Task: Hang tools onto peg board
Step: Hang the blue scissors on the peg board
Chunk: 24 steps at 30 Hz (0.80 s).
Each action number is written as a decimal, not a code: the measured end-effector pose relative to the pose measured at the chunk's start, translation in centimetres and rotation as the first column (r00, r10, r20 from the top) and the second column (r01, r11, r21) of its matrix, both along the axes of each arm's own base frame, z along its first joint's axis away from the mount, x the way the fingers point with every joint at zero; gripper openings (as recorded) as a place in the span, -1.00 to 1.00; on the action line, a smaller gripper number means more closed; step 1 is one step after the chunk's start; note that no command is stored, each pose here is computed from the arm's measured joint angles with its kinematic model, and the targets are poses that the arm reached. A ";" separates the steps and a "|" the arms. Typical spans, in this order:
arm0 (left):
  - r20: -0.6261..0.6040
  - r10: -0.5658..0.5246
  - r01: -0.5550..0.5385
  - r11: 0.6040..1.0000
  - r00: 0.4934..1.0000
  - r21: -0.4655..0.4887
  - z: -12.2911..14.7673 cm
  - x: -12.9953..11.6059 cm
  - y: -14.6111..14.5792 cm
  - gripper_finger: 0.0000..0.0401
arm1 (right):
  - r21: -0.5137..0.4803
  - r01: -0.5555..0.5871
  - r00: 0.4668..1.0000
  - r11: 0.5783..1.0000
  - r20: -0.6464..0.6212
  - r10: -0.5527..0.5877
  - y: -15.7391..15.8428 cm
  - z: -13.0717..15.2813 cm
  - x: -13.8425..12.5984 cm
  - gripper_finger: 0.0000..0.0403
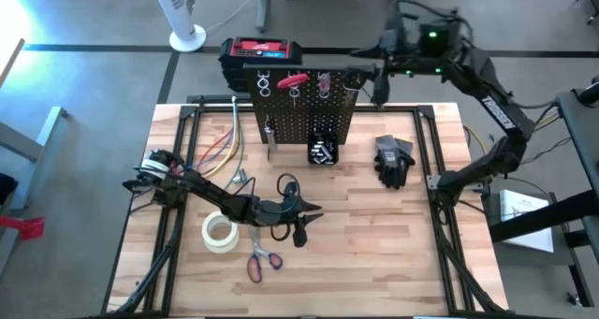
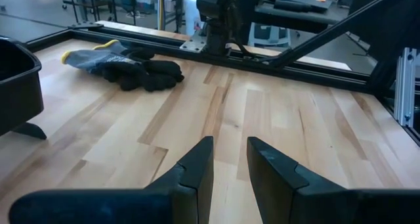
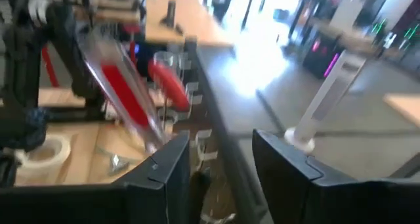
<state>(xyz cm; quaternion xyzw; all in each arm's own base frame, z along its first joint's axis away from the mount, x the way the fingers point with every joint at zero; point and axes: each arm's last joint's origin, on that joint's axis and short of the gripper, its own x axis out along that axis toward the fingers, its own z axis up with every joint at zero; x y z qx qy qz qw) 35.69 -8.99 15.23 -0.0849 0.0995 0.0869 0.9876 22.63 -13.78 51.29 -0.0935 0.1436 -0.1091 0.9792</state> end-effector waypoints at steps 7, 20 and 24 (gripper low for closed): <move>0.005 0.023 -0.023 1.000 1.000 -0.007 0.4 -0.3 -0.2 -0.59 | -0.007 0.008 0.994 1.000 0.108 -0.008 2.8 2.5 -4.0 -0.27; -0.143 -0.100 0.093 0.994 0.985 -0.055 2.3 -7.3 -0.3 -0.59 | 0.223 -0.123 0.991 0.967 0.076 0.109 8.6 -2.2 -8.1 -0.31; -0.238 -0.239 0.213 0.969 0.942 -0.129 2.1 -8.9 -0.9 -0.59 | 0.316 -0.180 0.983 0.932 0.099 0.156 9.5 -5.9 -6.4 -0.31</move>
